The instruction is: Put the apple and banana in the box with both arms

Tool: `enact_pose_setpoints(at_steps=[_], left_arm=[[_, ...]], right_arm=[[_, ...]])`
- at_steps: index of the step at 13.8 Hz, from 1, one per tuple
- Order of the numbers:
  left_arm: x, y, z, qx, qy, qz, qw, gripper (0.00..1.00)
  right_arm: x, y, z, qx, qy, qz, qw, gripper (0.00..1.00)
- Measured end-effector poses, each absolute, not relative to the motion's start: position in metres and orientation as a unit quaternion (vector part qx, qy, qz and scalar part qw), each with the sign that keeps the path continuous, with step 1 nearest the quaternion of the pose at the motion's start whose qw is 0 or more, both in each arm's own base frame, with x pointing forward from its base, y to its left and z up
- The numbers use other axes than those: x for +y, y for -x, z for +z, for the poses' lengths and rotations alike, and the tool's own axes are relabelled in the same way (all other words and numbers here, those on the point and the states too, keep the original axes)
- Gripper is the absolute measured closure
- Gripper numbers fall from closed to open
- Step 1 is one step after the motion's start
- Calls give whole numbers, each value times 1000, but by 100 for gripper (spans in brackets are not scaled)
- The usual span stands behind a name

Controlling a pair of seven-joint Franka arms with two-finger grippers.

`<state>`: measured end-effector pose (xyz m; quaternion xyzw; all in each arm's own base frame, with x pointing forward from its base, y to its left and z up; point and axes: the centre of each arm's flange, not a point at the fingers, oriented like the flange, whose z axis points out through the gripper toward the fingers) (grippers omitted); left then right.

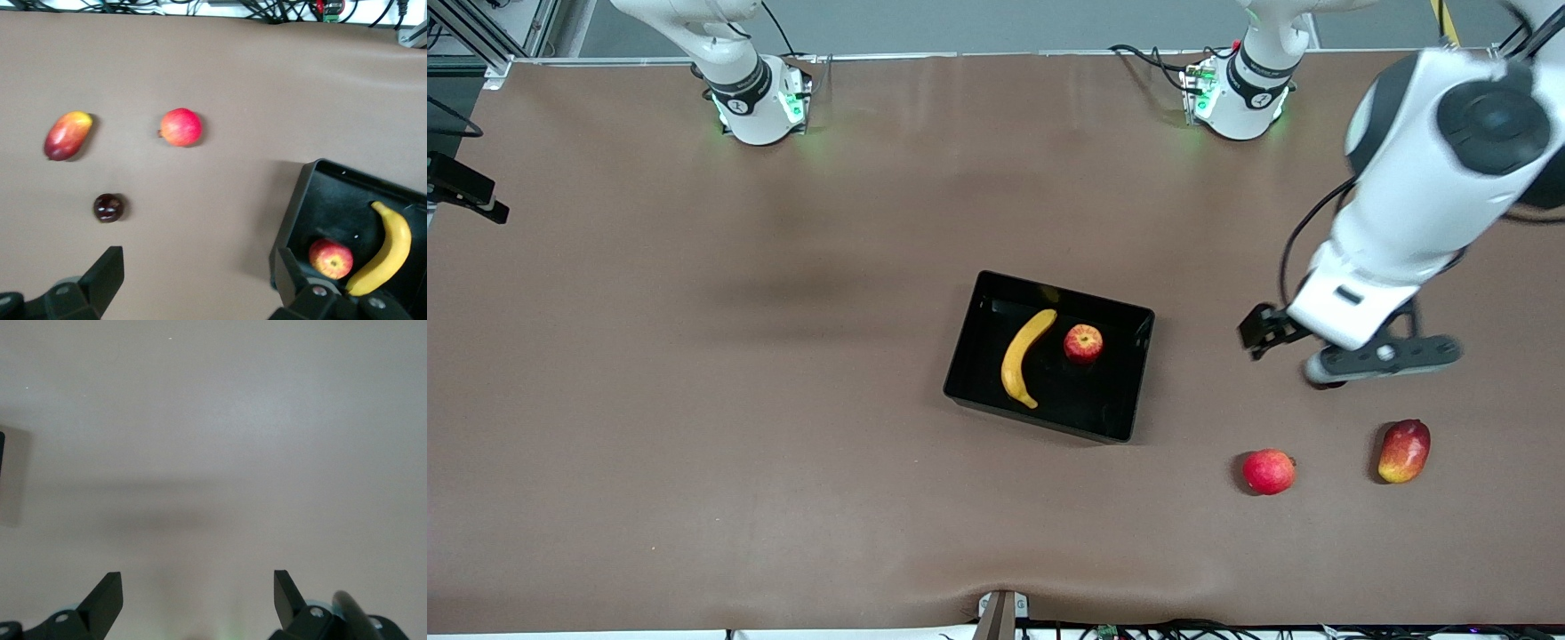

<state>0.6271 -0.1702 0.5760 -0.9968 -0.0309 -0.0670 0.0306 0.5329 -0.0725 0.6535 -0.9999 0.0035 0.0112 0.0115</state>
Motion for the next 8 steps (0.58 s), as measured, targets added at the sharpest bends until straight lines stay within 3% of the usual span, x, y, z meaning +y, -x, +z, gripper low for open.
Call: enact_pose_setpoints(at_steps=[8], left_arm=[[-115, -580, 623, 11, 999, -38, 9, 0]], right_arm=[[-73, -533, 653, 4, 1000, 12, 12, 0]])
